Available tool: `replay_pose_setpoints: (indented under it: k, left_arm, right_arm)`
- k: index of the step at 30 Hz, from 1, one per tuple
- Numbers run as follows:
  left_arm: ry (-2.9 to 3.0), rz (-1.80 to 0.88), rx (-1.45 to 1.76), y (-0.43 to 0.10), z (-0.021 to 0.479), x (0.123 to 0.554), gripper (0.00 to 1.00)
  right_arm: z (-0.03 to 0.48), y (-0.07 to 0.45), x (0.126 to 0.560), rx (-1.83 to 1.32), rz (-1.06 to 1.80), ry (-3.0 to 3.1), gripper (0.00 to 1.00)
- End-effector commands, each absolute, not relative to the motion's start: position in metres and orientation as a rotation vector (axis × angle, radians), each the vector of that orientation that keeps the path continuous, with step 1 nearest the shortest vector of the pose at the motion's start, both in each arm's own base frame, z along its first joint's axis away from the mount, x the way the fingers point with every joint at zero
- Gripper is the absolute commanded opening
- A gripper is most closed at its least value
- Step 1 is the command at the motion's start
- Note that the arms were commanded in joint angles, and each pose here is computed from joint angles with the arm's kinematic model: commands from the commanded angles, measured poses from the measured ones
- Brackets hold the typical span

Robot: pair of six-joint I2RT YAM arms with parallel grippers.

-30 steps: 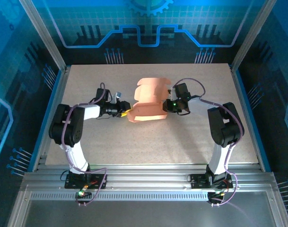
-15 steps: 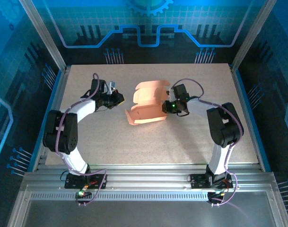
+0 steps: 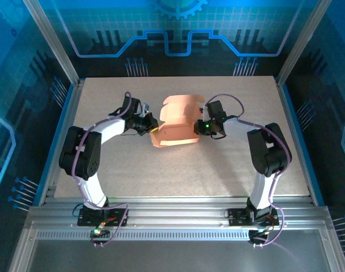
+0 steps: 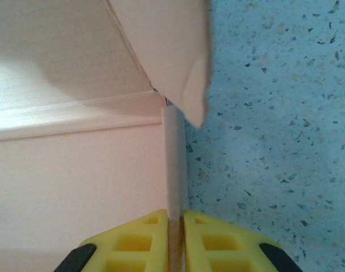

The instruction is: Fold the paper box

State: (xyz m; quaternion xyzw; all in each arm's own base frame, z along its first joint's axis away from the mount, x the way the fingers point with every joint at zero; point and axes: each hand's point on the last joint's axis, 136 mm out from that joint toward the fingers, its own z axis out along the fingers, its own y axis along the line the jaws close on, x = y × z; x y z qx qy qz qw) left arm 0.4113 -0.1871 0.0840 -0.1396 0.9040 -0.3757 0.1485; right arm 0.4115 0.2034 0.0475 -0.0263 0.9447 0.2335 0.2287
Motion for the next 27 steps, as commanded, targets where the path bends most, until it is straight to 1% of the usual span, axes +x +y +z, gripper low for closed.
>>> replay_pose_setpoints:
  k: [1,4,15,18,23,27]
  left_arm:
    - [2.625,-1.115,-0.415,-0.201,0.08,0.404,0.0]
    - [2.632,-1.124,-0.414,-0.209,0.075,0.405,0.0]
    - [2.565,-1.104,-0.554,-0.206,0.061,0.427,0.0]
    - [2.497,-1.117,-0.631,-0.203,0.062,0.435,0.02]
    - [2.405,-1.165,-0.737,-0.201,0.064,0.443,0.01]
    - [2.399,-1.154,-0.747,-0.199,0.063,0.442,0.01]
  right_arm:
    - [0.061,0.213,0.417,-0.06,0.661,2.55,0.14]
    - [0.06,0.218,0.416,-0.069,0.671,2.549,0.13]
    - [0.066,0.242,0.397,-0.21,0.787,2.513,0.13]
    - [0.066,0.249,0.388,-0.2,0.85,2.516,0.13]
    - [0.066,0.259,0.377,-0.163,0.917,2.521,0.13]
    - [0.067,0.256,0.378,-0.147,0.886,2.521,0.13]
